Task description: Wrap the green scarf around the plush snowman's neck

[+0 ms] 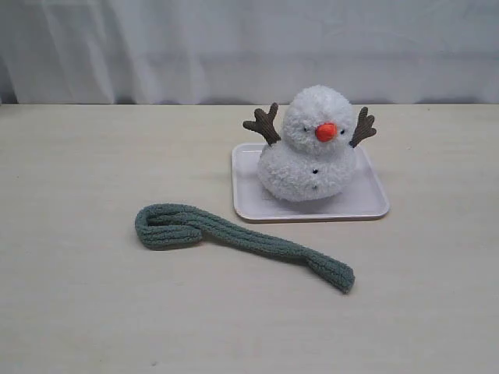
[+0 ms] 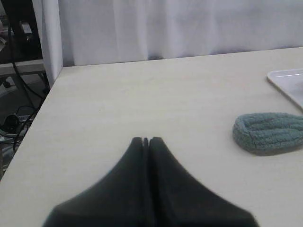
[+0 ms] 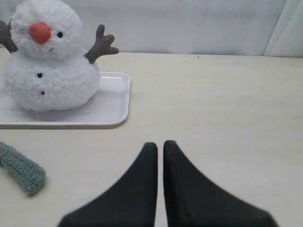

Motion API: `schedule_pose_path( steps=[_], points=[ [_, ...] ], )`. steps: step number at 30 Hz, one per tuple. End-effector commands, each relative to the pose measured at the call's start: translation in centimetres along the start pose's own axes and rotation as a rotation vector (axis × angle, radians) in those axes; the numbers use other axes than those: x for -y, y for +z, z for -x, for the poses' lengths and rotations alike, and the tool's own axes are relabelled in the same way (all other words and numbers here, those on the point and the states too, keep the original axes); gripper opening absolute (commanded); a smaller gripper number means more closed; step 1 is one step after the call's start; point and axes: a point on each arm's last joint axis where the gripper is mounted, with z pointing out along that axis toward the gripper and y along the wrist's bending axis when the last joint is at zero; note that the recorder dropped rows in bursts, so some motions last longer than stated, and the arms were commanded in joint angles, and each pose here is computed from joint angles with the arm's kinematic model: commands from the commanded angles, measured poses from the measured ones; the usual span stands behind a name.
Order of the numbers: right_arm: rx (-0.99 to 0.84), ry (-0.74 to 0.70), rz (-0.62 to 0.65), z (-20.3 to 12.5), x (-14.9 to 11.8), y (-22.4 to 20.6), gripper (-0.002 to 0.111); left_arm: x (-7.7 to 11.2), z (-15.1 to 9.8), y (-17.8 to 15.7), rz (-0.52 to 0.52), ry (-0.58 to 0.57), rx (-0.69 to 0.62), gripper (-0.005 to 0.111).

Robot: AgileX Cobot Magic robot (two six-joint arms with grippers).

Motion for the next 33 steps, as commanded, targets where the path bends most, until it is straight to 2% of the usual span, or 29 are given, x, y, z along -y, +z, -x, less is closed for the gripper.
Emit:
schedule_pose_path(
  steps=[1, 11, 21, 24, 26, 29, 31, 33],
  points=[
    [0.040, -0.006, -0.007, 0.3, 0.0, 0.0, 0.004, 0.0, 0.1, 0.0, 0.001, -0.006, 0.012, 0.000],
    [0.429, -0.008, 0.012, 3.7, -0.1, -0.8, 0.004, 0.0, 0.1, 0.0, 0.001, -0.006, 0.012, 0.000],
    [1.184, 0.058, 0.093, 8.4, -0.4, -5.7, 0.004, 0.0, 0.0, 0.0, 0.001, -0.006, 0.010, 0.000],
    [1.207, 0.131, 0.121, 9.9, -0.1, -6.7, 0.004, 0.0, 0.0, 0.0, 0.001, -0.006, 0.010, 0.000],
    [1.119, 0.193, 0.140, 11.3, 0.1, -7.0, 0.004, 0.0, 0.0, 0.0, 0.001, -0.006, 0.010, 0.000],
    [0.996, 0.203, 0.111, 14.0, 0.5, -8.1, 0.006, 0.0, 0.0, 0.0, 0.001, -0.006, 0.010, 0.000],
    [0.890, 0.209, 0.092, 15.7, 0.7, -8.3, 0.014, 0.0, 0.0, 0.0, 0.001, -0.006, 0.010, 0.000],
    [0.778, 0.216, 0.073, 17.5, 1.0, -8.3, 0.029, 0.0, 0.0, 0.0, 0.001, -0.006, 0.010, 0.000]
  ],
)
